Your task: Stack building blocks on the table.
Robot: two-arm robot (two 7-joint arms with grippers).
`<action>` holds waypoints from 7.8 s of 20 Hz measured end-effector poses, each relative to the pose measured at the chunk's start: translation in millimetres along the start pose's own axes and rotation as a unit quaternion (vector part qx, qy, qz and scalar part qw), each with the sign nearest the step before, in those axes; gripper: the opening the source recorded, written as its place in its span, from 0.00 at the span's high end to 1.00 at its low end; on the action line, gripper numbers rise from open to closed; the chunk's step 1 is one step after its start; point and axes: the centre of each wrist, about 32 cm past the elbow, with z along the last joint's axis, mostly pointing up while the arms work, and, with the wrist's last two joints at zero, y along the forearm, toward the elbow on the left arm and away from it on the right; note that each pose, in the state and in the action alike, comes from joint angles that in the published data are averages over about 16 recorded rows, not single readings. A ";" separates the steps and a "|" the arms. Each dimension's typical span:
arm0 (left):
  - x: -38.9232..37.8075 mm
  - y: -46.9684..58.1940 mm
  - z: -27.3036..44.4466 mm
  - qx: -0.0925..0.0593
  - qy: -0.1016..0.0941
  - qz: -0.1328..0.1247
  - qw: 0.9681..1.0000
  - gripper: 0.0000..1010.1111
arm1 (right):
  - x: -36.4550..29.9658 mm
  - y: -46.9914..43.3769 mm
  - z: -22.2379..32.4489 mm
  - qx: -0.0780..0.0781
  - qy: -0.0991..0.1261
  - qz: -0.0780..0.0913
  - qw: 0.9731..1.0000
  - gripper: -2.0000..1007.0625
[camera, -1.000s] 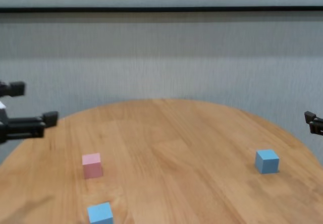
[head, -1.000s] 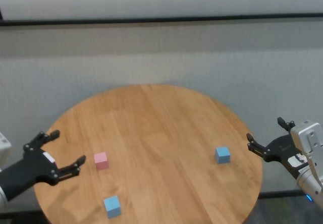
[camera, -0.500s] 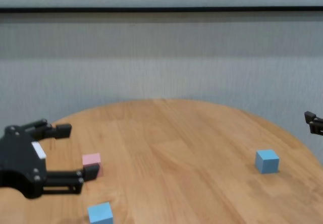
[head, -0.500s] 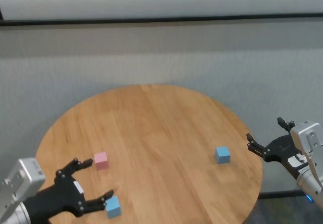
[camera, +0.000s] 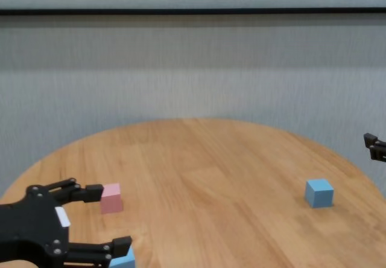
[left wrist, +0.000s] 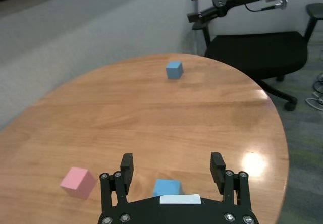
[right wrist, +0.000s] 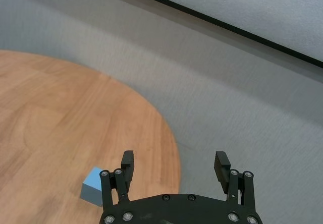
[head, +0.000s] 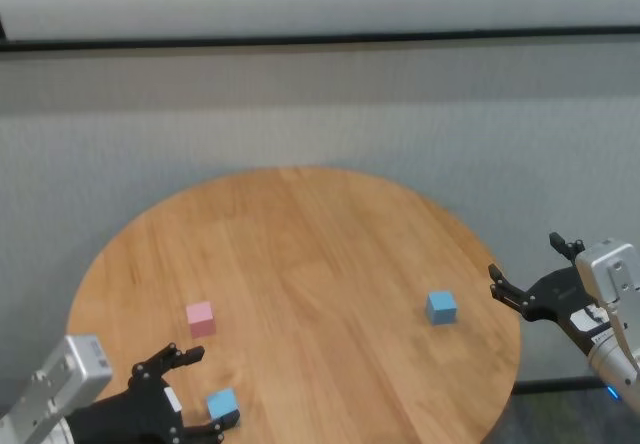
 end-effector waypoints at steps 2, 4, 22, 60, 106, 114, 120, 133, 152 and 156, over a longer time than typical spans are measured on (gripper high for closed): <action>1.2 -2.5 -2.7 0.003 0.001 -0.007 1.000 0.01 | 0.0 0.0 0.0 0.000 0.000 0.000 1.000 0.01; 2.5 -5.1 -4.9 0.005 0.001 -0.014 1.000 0.01 | 0.0 0.0 0.0 0.000 0.000 0.000 1.000 0.01; 12.1 -22.4 -24.9 0.025 -0.006 -0.042 0.999 0.01 | 0.0 0.0 0.0 0.000 0.000 0.000 1.000 0.01; 19.0 -34.6 -44.6 0.035 0.002 -0.050 0.998 0.01 | 0.0 0.0 0.0 0.000 0.000 0.000 1.000 0.01; 21.5 -41.7 -46.6 0.063 0.015 -0.052 0.997 0.54 | 0.0 0.0 0.0 0.000 0.000 0.000 1.000 0.01; 24.7 -56.7 -27.1 0.045 0.003 -0.033 0.998 0.61 | 0.0 0.0 0.0 0.000 0.000 0.000 1.000 0.01; 28.2 -76.6 -4.7 0.022 -0.008 -0.015 1.000 0.61 | 0.0 0.0 0.0 0.000 0.000 0.000 1.000 0.01; 29.6 -118.3 13.2 0.020 -0.011 0.011 1.000 0.61 | 0.0 0.0 0.0 0.000 0.000 0.000 1.000 0.01; 18.0 -151.0 9.5 0.044 0.005 -0.001 0.999 0.61 | 0.0 0.0 0.0 0.000 0.000 0.000 1.000 0.01; 18.2 -156.3 7.6 0.048 0.008 -0.004 0.999 0.61 | 0.0 0.0 0.0 0.000 0.000 0.000 1.000 0.01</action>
